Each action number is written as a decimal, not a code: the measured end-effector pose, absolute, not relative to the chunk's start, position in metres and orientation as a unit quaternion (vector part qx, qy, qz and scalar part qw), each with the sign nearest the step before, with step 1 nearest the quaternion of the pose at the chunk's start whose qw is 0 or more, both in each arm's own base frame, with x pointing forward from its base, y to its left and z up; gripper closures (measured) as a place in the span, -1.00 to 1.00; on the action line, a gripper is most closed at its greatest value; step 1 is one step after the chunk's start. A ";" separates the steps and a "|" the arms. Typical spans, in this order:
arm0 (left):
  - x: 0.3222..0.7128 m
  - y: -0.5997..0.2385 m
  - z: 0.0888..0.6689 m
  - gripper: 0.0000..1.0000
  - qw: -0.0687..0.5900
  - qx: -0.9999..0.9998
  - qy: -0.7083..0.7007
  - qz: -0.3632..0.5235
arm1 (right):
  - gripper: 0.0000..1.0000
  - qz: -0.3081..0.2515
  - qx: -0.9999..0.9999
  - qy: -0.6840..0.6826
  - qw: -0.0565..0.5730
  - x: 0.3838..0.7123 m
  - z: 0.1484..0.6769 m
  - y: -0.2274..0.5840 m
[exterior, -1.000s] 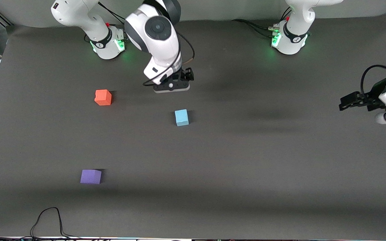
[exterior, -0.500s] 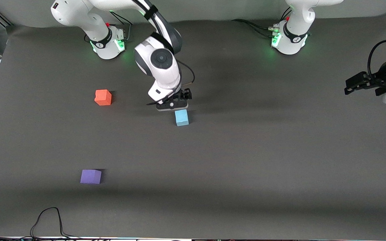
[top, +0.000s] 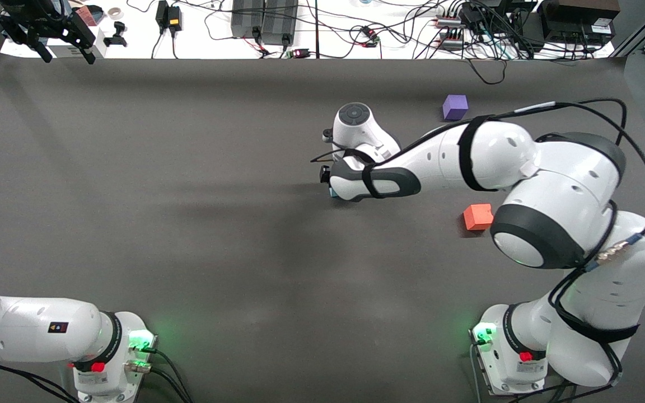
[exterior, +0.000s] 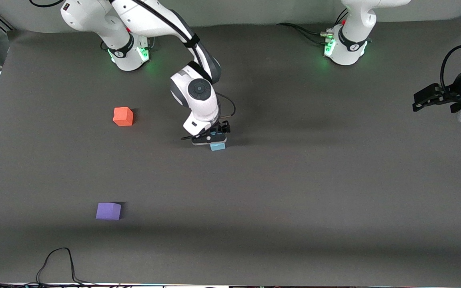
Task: Place blue block between orange and purple blocks
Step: 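Lower the right gripper onto the blue cube and grasp it, then lift the blue cube with the right gripper and carry it sideways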
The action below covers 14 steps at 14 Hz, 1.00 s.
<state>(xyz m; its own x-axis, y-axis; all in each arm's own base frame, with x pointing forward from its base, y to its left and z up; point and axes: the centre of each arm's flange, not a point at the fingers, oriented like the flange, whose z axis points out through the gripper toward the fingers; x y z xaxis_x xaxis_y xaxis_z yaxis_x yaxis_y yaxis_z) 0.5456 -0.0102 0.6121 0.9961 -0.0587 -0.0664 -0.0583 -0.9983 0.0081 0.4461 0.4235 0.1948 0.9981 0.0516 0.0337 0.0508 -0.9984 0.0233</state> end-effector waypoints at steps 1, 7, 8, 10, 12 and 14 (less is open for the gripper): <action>0.546 -0.010 0.612 -1.00 0.003 0.999 -0.029 -0.033 | -0.99 0.019 1.000 0.022 0.009 0.447 0.188 0.423; 0.549 -0.012 0.605 -1.00 -0.011 0.999 -0.035 -0.039 | -0.36 0.028 1.000 0.003 -0.001 0.456 0.172 0.417; 0.549 -0.013 0.605 -1.00 -0.011 0.999 -0.035 -0.039 | -0.17 0.029 1.000 -0.001 -0.003 0.460 0.174 0.416; 0.549 -0.013 0.605 -1.00 -0.011 0.999 -0.035 -0.039 | -0.15 0.033 0.999 -0.009 -0.008 0.470 0.179 0.412; 0.549 -0.013 0.605 -1.00 -0.011 0.999 -0.036 -0.039 | -0.15 0.035 0.999 -0.020 -0.012 0.484 0.194 0.405; 0.549 -0.014 0.605 -1.00 -0.011 0.999 -0.036 -0.039 | -0.15 0.019 1.000 -0.020 -0.012 0.503 0.234 0.396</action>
